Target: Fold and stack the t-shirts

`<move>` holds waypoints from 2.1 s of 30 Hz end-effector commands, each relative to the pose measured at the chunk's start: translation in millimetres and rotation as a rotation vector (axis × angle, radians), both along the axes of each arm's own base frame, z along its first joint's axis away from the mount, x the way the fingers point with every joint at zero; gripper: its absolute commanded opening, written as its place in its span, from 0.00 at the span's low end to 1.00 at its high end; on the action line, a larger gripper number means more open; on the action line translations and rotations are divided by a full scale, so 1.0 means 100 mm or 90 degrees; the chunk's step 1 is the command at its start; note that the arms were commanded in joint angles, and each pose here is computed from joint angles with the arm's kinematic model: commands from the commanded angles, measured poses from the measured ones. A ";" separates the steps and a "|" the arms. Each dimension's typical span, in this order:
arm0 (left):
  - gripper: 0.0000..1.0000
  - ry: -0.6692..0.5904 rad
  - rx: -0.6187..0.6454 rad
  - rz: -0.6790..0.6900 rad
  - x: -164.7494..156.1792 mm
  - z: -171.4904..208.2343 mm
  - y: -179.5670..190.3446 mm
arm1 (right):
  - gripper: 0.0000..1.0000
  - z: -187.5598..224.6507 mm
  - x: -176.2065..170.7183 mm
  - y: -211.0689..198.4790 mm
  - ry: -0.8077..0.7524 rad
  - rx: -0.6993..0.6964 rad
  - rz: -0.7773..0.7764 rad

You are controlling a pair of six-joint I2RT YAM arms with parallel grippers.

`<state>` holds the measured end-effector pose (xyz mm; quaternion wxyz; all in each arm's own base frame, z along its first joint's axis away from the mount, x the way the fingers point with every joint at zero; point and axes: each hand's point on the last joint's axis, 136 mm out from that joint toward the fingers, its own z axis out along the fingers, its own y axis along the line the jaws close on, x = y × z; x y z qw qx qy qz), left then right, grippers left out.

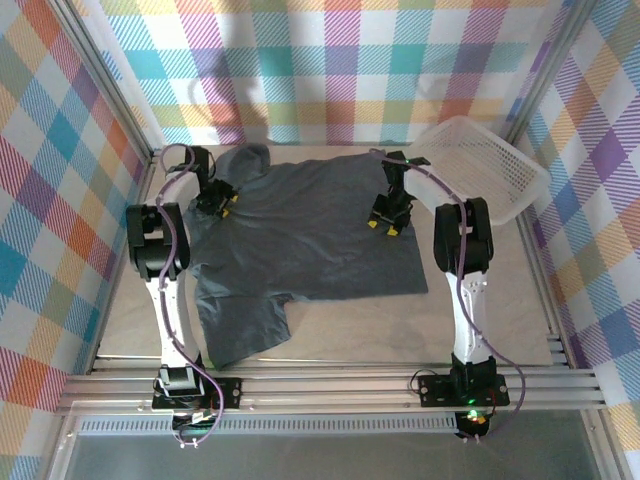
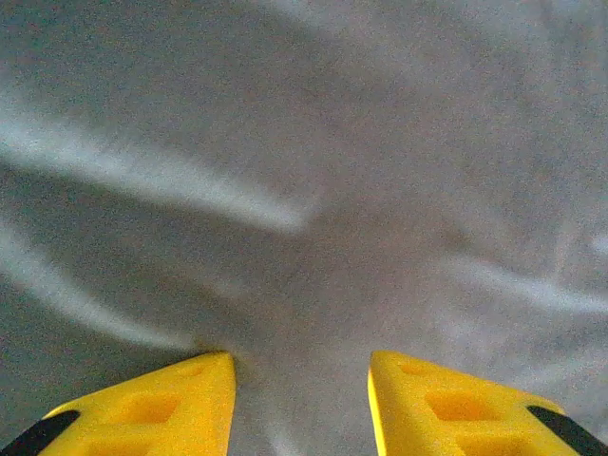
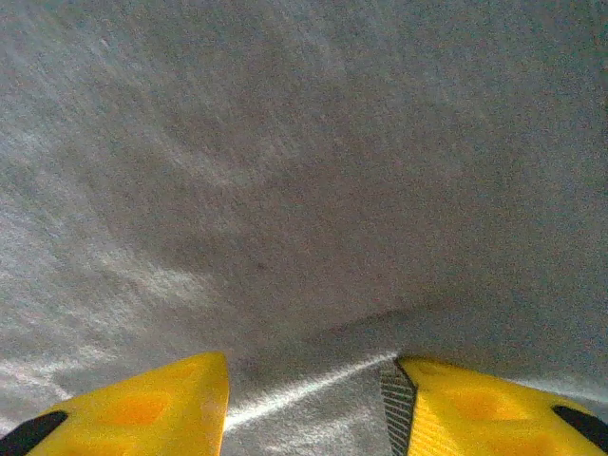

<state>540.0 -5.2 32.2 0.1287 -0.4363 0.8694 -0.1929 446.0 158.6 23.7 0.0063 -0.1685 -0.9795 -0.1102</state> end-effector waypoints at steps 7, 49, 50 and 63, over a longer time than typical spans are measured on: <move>0.51 -0.061 0.019 -0.055 0.44 0.05 0.05 | 0.48 -0.19 0.30 -0.14 0.022 0.011 0.002; 0.49 0.317 0.148 -0.047 -4.13 -0.27 -0.45 | 0.51 0.67 -1.46 -0.45 -0.028 0.141 -0.091; 0.47 0.311 0.144 -0.045 -4.12 -0.30 -0.45 | 0.51 0.66 -1.46 -0.46 -0.027 0.139 -0.091; 0.00 0.209 0.107 -0.054 -3.93 0.02 -0.55 | 0.46 0.32 -1.29 -0.86 -0.053 0.091 -0.236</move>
